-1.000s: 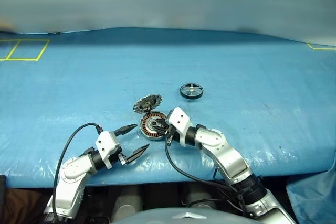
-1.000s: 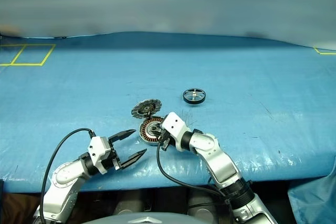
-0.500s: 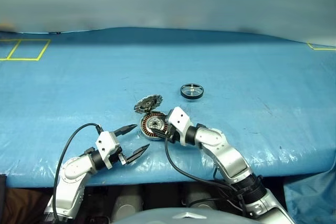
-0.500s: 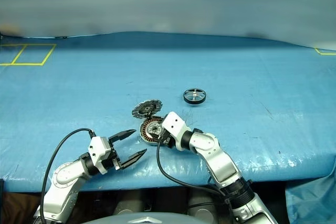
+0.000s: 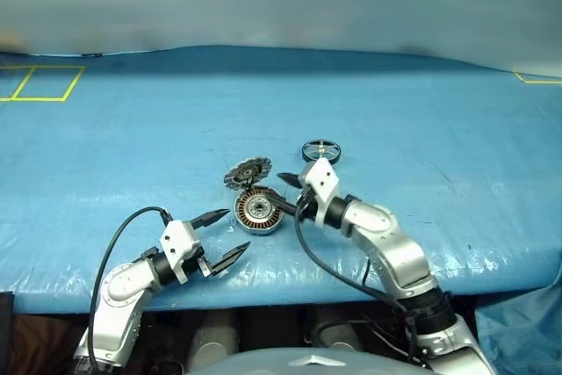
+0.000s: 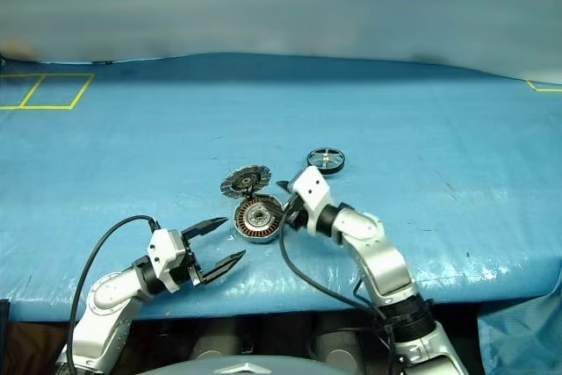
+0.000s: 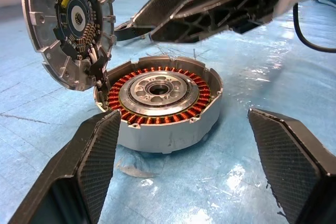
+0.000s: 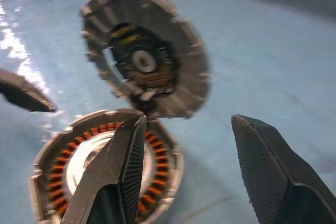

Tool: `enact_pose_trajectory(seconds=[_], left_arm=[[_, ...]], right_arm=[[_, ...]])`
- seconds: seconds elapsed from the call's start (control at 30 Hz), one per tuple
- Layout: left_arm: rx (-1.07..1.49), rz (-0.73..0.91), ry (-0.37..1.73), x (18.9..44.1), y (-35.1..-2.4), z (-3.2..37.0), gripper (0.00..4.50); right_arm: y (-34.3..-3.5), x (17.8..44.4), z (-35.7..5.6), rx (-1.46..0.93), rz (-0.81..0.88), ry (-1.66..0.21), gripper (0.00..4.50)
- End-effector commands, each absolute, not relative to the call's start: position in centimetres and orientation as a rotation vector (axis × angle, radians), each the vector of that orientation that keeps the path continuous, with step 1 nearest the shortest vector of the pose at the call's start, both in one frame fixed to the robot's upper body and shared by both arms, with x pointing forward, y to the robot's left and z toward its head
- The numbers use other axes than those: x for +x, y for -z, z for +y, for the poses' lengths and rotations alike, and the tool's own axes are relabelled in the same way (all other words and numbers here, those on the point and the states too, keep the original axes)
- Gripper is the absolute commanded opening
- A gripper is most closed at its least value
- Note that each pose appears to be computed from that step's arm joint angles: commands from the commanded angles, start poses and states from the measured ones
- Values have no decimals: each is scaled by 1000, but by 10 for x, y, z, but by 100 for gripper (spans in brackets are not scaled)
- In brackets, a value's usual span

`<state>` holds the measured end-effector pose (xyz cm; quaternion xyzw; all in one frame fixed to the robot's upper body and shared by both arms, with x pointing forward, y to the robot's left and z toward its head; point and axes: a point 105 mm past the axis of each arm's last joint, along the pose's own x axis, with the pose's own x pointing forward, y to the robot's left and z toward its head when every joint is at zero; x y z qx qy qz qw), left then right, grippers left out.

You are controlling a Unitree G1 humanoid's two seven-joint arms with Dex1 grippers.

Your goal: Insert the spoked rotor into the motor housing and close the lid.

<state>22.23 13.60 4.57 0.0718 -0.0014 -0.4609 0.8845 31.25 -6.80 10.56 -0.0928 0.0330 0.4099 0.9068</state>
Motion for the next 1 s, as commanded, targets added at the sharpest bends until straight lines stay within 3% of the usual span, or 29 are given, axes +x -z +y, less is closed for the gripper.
enact_pose_trajectory(seconds=[0.03, 0.27, 0.43, 0.7, 1.0], left_arm=[[142, -52, 971, 222, -57, 135, 412], [143, -65, 969, 224, -59, 134, 412], [145, -65, 958, 225, -58, 134, 412], [158, -59, 938, 225, -56, 135, 412], [163, -55, 936, 225, -55, 136, 412]], right_arm=[[-132, 337, -96, -251, 2, -711, 271], [-135, 376, -128, -315, 68, -542, 271], [-117, 394, -130, -284, 160, -488, 271], [-90, 393, -130, -242, 263, -466, 271], [-82, 379, -137, -218, 281, -441, 271]])
